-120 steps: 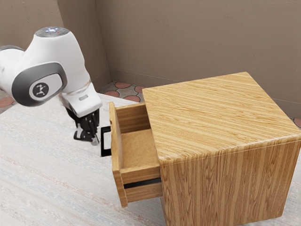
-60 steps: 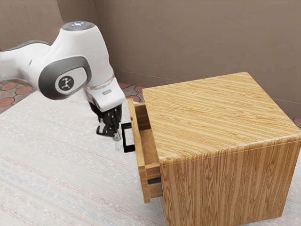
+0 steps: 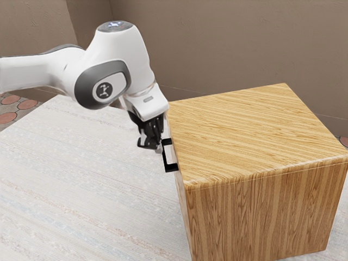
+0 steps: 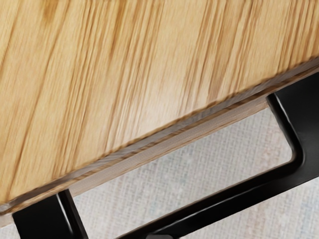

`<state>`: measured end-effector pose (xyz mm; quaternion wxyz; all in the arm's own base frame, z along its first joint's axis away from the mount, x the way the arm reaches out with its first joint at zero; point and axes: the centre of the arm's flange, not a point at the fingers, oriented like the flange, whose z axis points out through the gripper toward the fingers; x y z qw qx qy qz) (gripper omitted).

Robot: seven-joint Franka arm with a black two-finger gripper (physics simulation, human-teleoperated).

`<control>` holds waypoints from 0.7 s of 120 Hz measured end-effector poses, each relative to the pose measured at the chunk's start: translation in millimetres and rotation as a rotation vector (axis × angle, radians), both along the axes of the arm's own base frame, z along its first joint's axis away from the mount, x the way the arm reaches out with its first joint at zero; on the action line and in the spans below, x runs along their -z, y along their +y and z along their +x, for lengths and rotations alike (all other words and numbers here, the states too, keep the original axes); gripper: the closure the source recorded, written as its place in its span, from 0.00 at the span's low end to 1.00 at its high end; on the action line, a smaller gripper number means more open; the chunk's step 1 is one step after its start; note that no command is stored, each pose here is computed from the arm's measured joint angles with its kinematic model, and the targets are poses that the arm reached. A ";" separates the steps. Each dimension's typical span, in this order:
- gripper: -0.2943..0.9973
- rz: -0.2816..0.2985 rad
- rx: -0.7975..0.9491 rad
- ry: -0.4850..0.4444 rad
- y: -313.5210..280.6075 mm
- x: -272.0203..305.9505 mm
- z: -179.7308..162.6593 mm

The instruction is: Push the drawer handle with one arm to close the drawer

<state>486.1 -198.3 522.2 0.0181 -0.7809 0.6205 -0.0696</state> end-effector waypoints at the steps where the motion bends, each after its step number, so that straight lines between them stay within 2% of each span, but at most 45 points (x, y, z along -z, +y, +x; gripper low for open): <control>1: 0.83 -0.002 0.000 -0.002 -0.1 -0.7 0.6; 4: 0.89 -0.005 -0.001 -0.008 -0.1 -1.8 2.3; 15: 0.95 -0.008 0.009 -0.024 -6.9 -1.9 3.8; 24: 0.84 -0.011 0.012 -0.057 -7.3 -16.9 -12.6; 38: 0.82 -0.003 -0.023 -0.096 11.4 -45.6 -51.7; 46: 0.75 -0.003 -0.061 -0.092 24.4 -58.3 -65.7; 65: 0.49 -0.004 -0.224 -0.039 55.0 -74.9 -76.4; 84: 0.35 -0.016 -0.368 -0.005 61.9 -86.4 -79.8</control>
